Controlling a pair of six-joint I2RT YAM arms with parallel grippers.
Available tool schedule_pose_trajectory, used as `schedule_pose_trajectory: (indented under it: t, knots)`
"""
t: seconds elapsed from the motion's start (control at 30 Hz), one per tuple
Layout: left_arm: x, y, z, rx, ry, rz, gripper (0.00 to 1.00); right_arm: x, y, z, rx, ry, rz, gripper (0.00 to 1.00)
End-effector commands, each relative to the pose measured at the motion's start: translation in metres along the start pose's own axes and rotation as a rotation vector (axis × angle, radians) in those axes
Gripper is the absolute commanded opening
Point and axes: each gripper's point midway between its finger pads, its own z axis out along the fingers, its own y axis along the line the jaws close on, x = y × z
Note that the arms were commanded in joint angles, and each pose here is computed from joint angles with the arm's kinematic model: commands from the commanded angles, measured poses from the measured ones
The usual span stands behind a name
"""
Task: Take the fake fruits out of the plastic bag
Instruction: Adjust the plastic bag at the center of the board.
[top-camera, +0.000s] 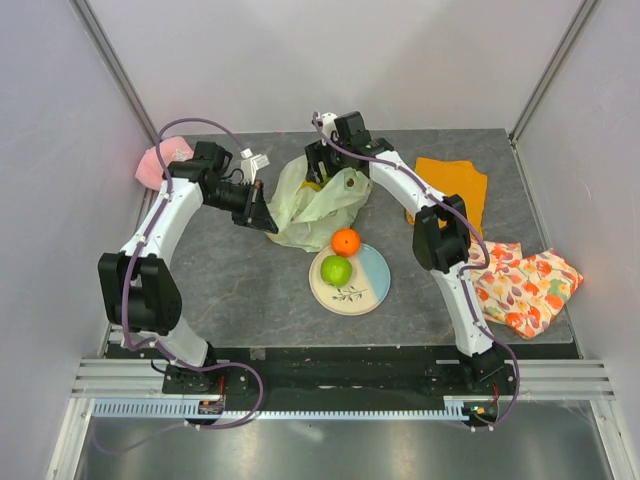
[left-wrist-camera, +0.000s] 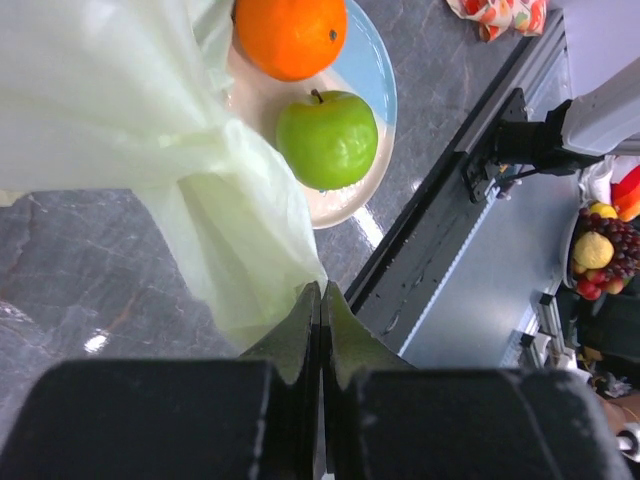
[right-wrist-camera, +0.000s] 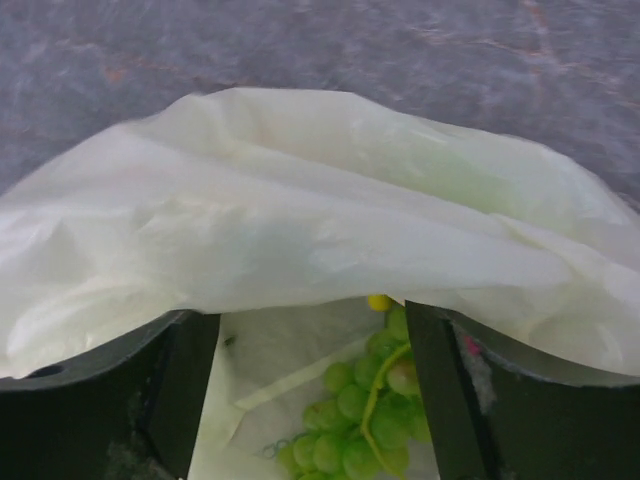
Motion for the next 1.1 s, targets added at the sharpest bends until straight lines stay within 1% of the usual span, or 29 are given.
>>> schedule_pose_trajectory:
  t: [0.0,0.1,0.13,0.2,0.3,0.43,0.57,0.63,0.67,0.7,0.73,0.77,0.8,0.83,0.87,0.9,0.93,1.07]
  knots:
    - [0.013,-0.024,-0.006,0.078,0.003,0.016,0.02,-0.019,-0.038,0.003,0.140,-0.075,0.012,0.87]
    - [0.018,-0.026,-0.003,0.097,0.022,0.024,0.02,-0.010,-0.047,0.007,0.189,-0.056,0.023,0.93]
    - [0.020,-0.026,-0.003,0.093,0.029,0.027,0.02,-0.009,-0.054,0.005,0.234,-0.056,0.022,0.94]
    - [0.027,-0.021,-0.006,0.049,0.047,0.030,0.02,-0.014,-0.055,-0.003,0.271,-0.063,0.000,0.97]
    - [0.032,-0.021,-0.004,0.051,0.046,0.025,0.02,-0.015,-0.060,-0.008,0.296,-0.065,-0.012,0.97]
    - [0.027,-0.016,0.000,0.049,0.040,0.011,0.02,-0.014,-0.067,0.005,0.321,-0.073,-0.005,0.97]
    - [0.016,-0.014,0.000,0.048,0.034,0.015,0.02,-0.010,-0.072,0.015,0.417,-0.072,-0.031,0.98]
    - [0.013,-0.013,0.000,0.043,0.035,0.019,0.02,-0.023,-0.059,0.007,0.405,-0.095,-0.039,0.98]
    - [0.013,-0.012,-0.001,0.036,0.038,0.018,0.02,-0.030,-0.048,0.003,0.371,-0.105,-0.051,0.98]
    - [0.014,-0.010,-0.001,0.027,0.041,0.019,0.01,-0.045,-0.036,-0.013,0.339,-0.132,-0.070,0.98]
    - [0.015,-0.008,-0.001,0.015,0.048,0.018,0.01,-0.048,-0.021,-0.019,0.302,-0.126,-0.113,0.97]
    - [0.017,-0.007,-0.001,0.011,0.052,0.019,0.02,-0.051,-0.004,-0.023,0.231,-0.128,-0.132,0.96]
    - [0.020,-0.006,-0.001,0.007,0.060,0.007,0.02,-0.053,0.009,-0.037,0.197,-0.125,-0.145,0.95]
    - [0.025,-0.005,0.000,0.003,0.070,-0.012,0.02,-0.045,0.024,-0.041,0.163,-0.099,-0.150,0.93]
    - [0.027,-0.006,-0.002,-0.004,0.067,-0.013,0.02,-0.022,0.031,-0.039,0.133,-0.040,-0.145,0.93]
    - [0.028,-0.005,-0.003,-0.014,0.064,-0.018,0.02,-0.022,0.044,-0.052,0.119,-0.037,-0.153,0.93]
    - [0.033,-0.001,-0.004,-0.031,0.069,-0.035,0.02,-0.009,0.061,-0.052,0.098,-0.007,-0.178,0.92]
    - [0.029,0.022,-0.015,-0.114,0.035,-0.078,0.02,0.059,0.082,-0.060,0.088,0.137,-0.214,0.93]
